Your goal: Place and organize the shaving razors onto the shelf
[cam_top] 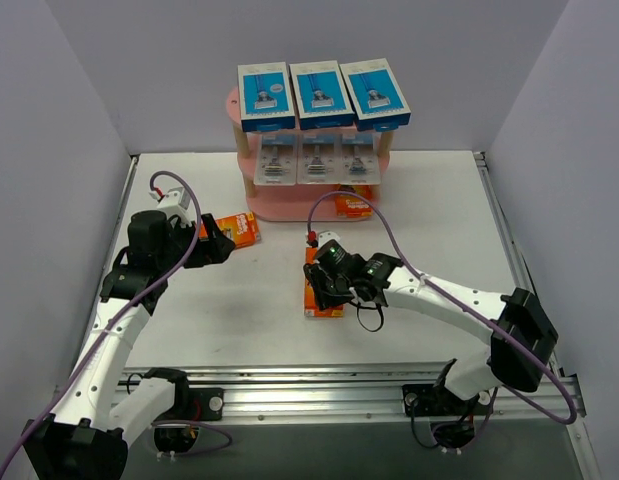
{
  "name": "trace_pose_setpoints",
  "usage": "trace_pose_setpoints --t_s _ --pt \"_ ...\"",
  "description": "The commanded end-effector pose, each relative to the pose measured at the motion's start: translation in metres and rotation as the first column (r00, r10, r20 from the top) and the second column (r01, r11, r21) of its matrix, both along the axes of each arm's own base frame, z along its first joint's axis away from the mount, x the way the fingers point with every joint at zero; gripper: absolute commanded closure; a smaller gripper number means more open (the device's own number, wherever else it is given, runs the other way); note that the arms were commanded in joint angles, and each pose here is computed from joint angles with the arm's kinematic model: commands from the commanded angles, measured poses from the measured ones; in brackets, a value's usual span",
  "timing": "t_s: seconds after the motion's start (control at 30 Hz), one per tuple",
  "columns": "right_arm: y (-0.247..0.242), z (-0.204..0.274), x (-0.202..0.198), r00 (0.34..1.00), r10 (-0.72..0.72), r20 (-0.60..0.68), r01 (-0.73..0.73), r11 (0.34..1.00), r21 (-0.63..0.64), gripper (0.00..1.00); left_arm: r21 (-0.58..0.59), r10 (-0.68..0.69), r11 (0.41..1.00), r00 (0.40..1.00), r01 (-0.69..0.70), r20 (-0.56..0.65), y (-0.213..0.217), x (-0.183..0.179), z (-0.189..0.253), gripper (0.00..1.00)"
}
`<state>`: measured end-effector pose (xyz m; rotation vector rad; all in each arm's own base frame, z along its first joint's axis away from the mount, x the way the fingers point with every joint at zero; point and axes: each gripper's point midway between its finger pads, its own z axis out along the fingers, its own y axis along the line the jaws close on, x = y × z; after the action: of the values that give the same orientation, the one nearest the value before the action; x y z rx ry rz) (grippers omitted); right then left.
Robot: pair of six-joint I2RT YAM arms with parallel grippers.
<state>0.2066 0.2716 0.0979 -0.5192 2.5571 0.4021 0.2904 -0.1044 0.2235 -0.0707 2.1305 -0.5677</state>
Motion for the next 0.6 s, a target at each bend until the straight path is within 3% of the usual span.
trace_pose_setpoints --t_s 0.0,0.13,0.37,0.57 --pt "0.016 0.022 0.006 0.999 -0.019 0.048 0.015 0.995 0.094 0.65 -0.015 0.003 1.0 0.999 -0.002 0.035 0.0 0.003 0.011 0.06" --pt "0.018 0.031 0.006 0.997 -0.033 0.063 0.025 0.991 0.135 0.57 -0.015 0.0 1.0 0.999 0.001 0.033 -0.001 0.002 0.011 0.06" --pt "0.01 0.019 0.01 0.99 -0.123 0.063 0.111 0.981 0.162 0.52 -0.015 0.001 1.0 0.999 -0.001 0.035 0.0 0.002 0.011 0.06" --pt "0.007 0.007 0.009 0.953 -0.302 0.008 0.284 0.905 0.317 0.52 -0.013 0.002 1.0 0.999 -0.001 0.037 0.0 0.003 0.012 0.06"
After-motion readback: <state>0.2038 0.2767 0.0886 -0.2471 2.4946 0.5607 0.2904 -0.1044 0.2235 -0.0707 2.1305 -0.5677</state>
